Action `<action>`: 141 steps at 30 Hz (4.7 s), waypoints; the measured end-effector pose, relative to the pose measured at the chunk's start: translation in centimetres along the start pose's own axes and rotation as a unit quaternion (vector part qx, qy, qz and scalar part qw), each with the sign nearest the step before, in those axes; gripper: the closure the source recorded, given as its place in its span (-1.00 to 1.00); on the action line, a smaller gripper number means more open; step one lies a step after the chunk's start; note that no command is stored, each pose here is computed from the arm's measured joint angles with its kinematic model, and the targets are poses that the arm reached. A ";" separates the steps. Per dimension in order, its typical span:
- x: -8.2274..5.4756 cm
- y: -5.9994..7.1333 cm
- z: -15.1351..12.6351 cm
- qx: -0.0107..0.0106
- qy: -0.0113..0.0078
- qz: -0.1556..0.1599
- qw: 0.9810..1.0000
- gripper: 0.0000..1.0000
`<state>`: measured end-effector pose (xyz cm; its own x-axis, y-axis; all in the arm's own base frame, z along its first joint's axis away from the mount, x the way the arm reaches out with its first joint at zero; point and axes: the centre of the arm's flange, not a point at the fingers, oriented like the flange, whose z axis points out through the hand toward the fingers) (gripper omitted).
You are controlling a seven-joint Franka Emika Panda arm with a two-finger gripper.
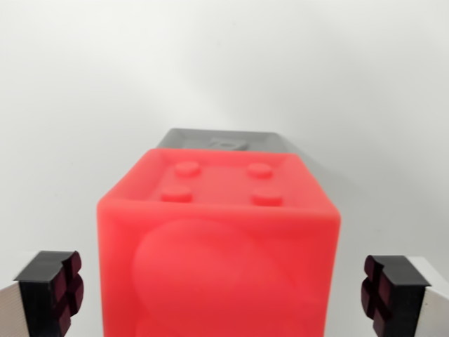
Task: Destack cube
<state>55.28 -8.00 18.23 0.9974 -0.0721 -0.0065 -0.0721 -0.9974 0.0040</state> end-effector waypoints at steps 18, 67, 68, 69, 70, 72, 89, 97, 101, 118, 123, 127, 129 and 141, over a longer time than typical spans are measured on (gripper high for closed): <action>0.0 0.0 1.3 0.000 0.001 0.000 1.000 1.00; 0.1 0.0 -0.7 0.001 0.003 0.000 1.000 1.00; 0.1 0.0 -0.9 0.001 0.003 0.000 1.000 1.00; 0.1 0.0 -1.1 0.001 0.003 0.000 1.000 1.00; 0.1 0.0 -1.3 0.001 0.002 0.000 1.000 1.00; 0.1 0.0 -1.6 0.001 0.002 0.000 1.000 1.00; 0.1 0.1 -5.9 0.002 0.004 0.001 1.000 1.00; 0.0 0.1 -8.2 0.003 0.004 0.001 1.000 1.00; 0.0 0.1 -9.4 0.003 0.004 0.001 1.000 1.00; -0.6 -0.1 -9.6 0.003 0.001 0.051 0.999 1.00; -0.7 -0.1 -9.5 0.003 0.001 0.067 0.998 1.00; -0.9 -0.2 -9.5 0.003 0.001 0.079 0.997 1.00; -1.0 -0.2 -9.4 0.003 0.001 0.086 0.996 1.00; -1.5 -0.3 -9.4 0.003 0.000 0.125 0.992 1.00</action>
<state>53.89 -7.58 27.62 0.9483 -0.3174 -0.0051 -0.3174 -0.9483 -0.0007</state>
